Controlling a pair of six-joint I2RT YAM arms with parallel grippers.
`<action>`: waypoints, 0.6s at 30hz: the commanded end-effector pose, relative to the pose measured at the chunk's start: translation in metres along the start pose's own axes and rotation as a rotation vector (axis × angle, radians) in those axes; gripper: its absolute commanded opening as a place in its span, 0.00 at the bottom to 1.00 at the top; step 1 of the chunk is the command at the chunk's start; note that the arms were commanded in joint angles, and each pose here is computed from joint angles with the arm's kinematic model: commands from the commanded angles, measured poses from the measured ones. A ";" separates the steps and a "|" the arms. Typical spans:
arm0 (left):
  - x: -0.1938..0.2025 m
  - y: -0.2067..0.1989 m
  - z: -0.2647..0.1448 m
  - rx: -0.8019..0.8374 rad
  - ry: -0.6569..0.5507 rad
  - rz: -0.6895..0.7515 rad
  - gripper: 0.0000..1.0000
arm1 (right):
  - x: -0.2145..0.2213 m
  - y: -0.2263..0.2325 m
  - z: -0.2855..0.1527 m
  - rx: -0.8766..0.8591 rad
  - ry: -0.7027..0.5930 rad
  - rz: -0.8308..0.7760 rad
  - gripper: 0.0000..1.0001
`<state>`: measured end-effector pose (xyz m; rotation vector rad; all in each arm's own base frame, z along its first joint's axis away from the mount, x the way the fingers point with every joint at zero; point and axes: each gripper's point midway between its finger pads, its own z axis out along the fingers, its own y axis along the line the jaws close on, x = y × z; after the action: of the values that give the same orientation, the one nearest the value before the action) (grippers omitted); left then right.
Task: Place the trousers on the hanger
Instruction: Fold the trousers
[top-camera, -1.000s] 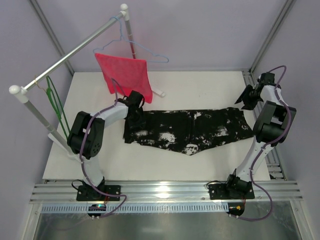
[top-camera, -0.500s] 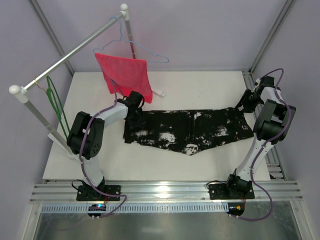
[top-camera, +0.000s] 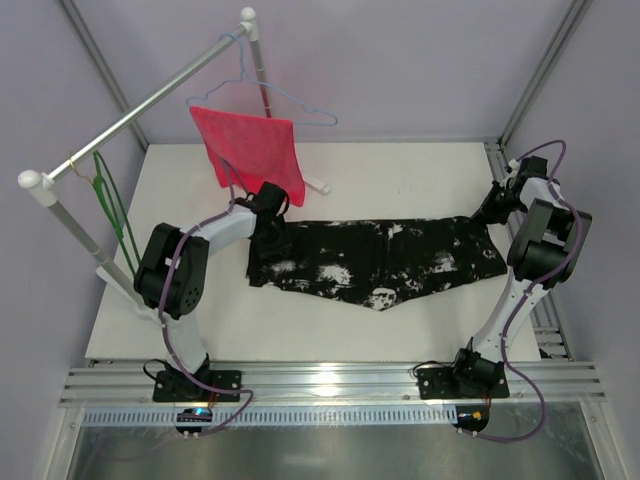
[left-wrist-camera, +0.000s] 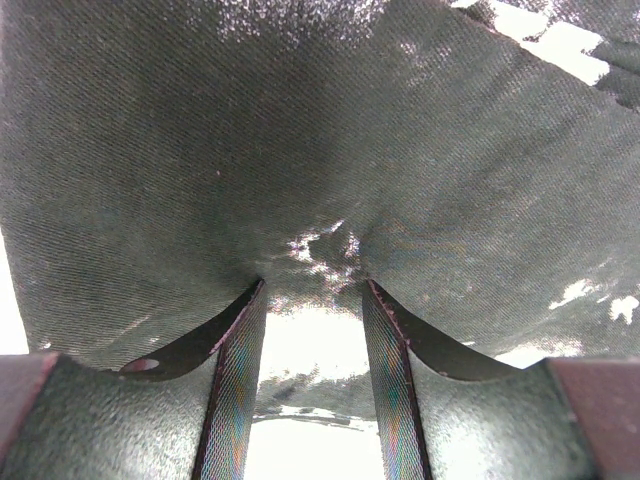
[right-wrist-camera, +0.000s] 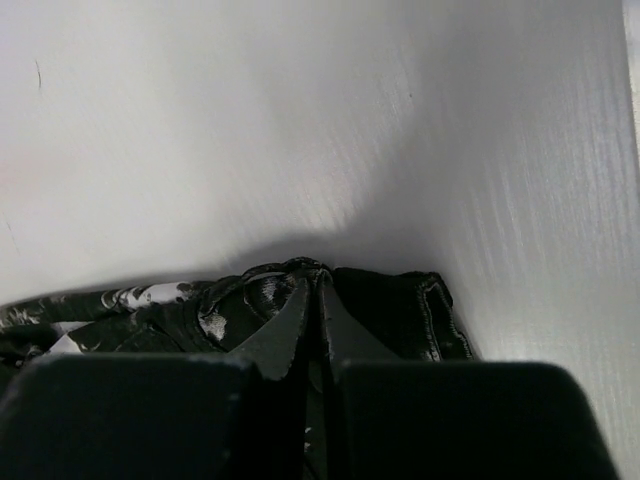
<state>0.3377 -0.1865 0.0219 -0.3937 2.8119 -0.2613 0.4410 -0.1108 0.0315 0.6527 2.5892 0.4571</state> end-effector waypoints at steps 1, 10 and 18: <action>0.019 0.030 0.033 -0.116 0.046 -0.013 0.44 | -0.012 -0.004 -0.014 0.063 -0.060 -0.005 0.04; 0.028 0.047 0.044 -0.195 0.088 -0.015 0.45 | -0.033 -0.053 -0.042 0.287 -0.183 0.092 0.04; 0.025 0.056 0.043 -0.239 0.073 -0.020 0.44 | -0.043 -0.065 -0.047 0.324 -0.231 0.137 0.04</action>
<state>0.3403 -0.1849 0.0197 -0.4369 2.8185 -0.2276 0.4193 -0.1531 0.0343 0.8976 2.5606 0.1895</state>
